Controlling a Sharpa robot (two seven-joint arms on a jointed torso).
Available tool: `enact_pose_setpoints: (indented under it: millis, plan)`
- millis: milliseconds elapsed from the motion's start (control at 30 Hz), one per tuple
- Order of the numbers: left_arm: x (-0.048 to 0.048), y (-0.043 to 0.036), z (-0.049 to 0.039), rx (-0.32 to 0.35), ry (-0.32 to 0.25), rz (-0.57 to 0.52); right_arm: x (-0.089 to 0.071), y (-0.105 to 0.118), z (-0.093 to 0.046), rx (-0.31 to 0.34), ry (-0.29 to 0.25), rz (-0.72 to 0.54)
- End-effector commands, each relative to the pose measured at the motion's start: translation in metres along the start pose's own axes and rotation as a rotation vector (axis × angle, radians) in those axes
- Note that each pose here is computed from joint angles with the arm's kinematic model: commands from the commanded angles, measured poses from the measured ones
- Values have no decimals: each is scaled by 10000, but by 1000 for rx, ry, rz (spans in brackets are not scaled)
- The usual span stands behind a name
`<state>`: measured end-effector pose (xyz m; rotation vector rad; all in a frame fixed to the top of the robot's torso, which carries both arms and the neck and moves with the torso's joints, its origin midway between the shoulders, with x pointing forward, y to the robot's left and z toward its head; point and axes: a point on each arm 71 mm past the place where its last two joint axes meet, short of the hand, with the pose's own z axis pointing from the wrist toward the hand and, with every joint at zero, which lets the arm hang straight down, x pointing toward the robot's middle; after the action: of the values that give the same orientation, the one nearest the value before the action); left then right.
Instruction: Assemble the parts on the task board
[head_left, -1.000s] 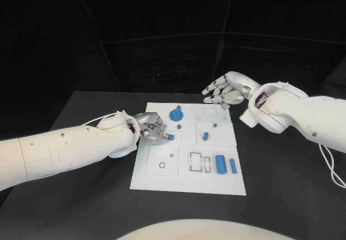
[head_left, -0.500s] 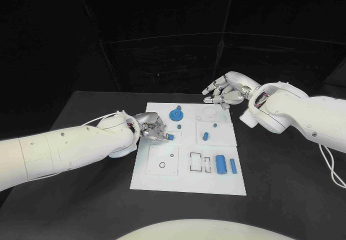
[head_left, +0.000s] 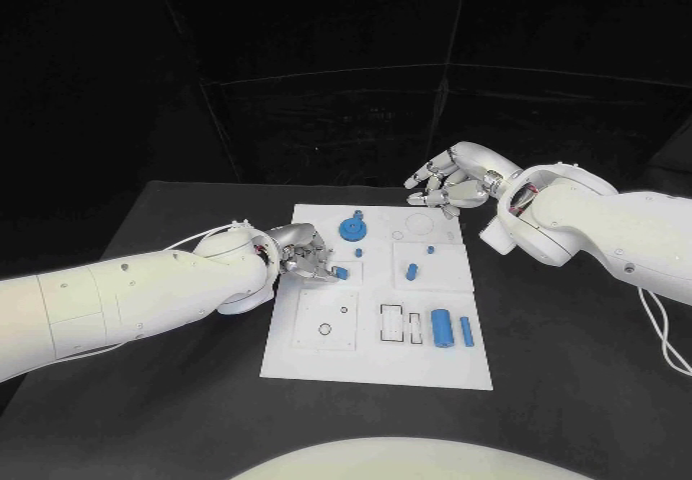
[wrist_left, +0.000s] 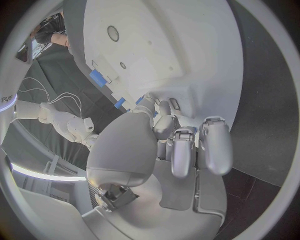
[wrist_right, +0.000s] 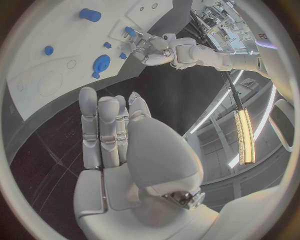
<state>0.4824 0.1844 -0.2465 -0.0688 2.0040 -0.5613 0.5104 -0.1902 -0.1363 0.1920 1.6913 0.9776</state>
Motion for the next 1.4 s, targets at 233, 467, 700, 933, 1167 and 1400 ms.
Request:
enact_pose_setpoints:
  millis: [233,467,700,933,1167,1400]
  plan:
    - [-3,13,-1,-23,6,-21,-4,20,6,-11,0,-2]
    - [-6,20,2,-29,4,-23,-3,21,7,-11,0,-2]
    - [-12,36,3,-38,0,-26,-3,21,6,-11,0,-2]
    - [-8,38,5,-46,5,-41,-2,22,8,-12,1,-2]
    - [-4,39,8,-51,9,-52,0,24,11,-12,1,-2]
    - [-4,39,10,-52,10,-56,1,24,13,-12,1,-2]
